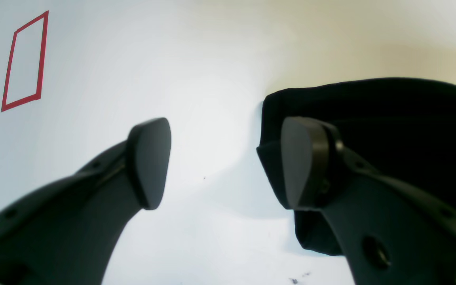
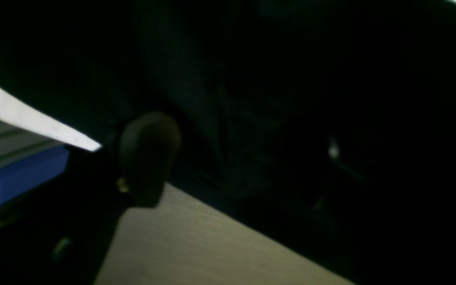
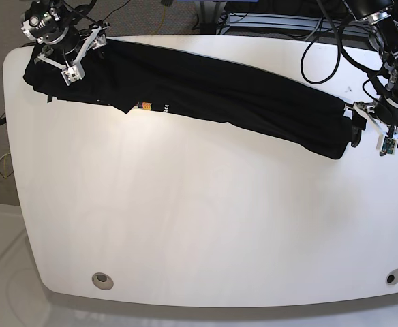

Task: Fold the T-shirt properly
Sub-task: 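Hold the strip ends with both grippers and pull them taut, then lower the strip onto the table with both grippers, pressing it flat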

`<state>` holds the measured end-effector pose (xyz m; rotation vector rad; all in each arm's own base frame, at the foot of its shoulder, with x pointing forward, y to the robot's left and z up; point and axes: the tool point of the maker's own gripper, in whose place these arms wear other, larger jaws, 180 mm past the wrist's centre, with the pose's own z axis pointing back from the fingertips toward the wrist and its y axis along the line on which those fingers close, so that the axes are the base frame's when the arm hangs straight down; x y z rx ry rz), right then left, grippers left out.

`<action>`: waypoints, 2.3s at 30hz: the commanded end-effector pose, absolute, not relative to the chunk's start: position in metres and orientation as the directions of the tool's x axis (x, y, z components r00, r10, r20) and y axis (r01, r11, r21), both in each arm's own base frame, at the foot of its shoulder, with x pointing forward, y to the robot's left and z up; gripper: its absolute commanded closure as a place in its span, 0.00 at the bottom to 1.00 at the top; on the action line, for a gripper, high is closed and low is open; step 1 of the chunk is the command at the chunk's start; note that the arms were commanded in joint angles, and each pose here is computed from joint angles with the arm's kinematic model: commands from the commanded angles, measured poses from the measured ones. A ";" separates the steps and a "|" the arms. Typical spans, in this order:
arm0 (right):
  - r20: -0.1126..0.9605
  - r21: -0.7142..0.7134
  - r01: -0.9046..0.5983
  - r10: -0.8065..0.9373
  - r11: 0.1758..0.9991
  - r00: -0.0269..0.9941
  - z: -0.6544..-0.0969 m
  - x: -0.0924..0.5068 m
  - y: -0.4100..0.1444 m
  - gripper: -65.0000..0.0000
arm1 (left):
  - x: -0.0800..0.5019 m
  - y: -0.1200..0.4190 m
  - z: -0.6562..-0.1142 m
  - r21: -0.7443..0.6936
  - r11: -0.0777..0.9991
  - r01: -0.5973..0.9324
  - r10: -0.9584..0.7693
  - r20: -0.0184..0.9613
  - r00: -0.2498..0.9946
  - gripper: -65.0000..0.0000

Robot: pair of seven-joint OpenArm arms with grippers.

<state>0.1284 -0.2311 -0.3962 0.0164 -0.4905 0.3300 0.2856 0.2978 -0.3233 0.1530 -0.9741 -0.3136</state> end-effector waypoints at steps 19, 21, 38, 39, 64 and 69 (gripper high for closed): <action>0.724 0.099 -0.198 0.066 0.975 0.686 -0.319 0.157 -0.264 0.26 | 0.299 0.287 -0.273 0.356 0.913 0.200 -0.407 0.824 0.394 0.35; 0.716 0.091 -0.184 0.064 0.979 0.695 -0.319 0.152 -0.269 0.26 | 0.299 0.284 -0.275 0.345 0.918 0.198 -0.397 0.829 0.395 0.35; 0.654 0.074 -0.189 0.095 0.979 0.750 -0.343 0.139 -0.259 0.78 | 0.293 0.243 -0.301 0.266 0.923 0.279 -0.365 0.834 0.413 0.75; 0.654 0.081 -0.193 0.094 0.978 0.751 -0.344 0.139 -0.257 0.87 | 0.293 0.242 -0.302 0.265 0.922 0.282 -0.366 0.834 0.412 0.85; 0.615 0.001 -0.197 0.154 0.980 0.774 -0.362 0.150 -0.259 1.00 | 0.282 0.215 -0.325 0.178 0.936 0.304 -0.306 0.839 0.450 1.00; 0.577 -0.045 -0.216 0.202 0.975 0.791 -0.372 0.151 -0.256 1.00 | 0.270 0.197 -0.339 0.143 0.926 0.348 -0.306 0.824 0.476 1.00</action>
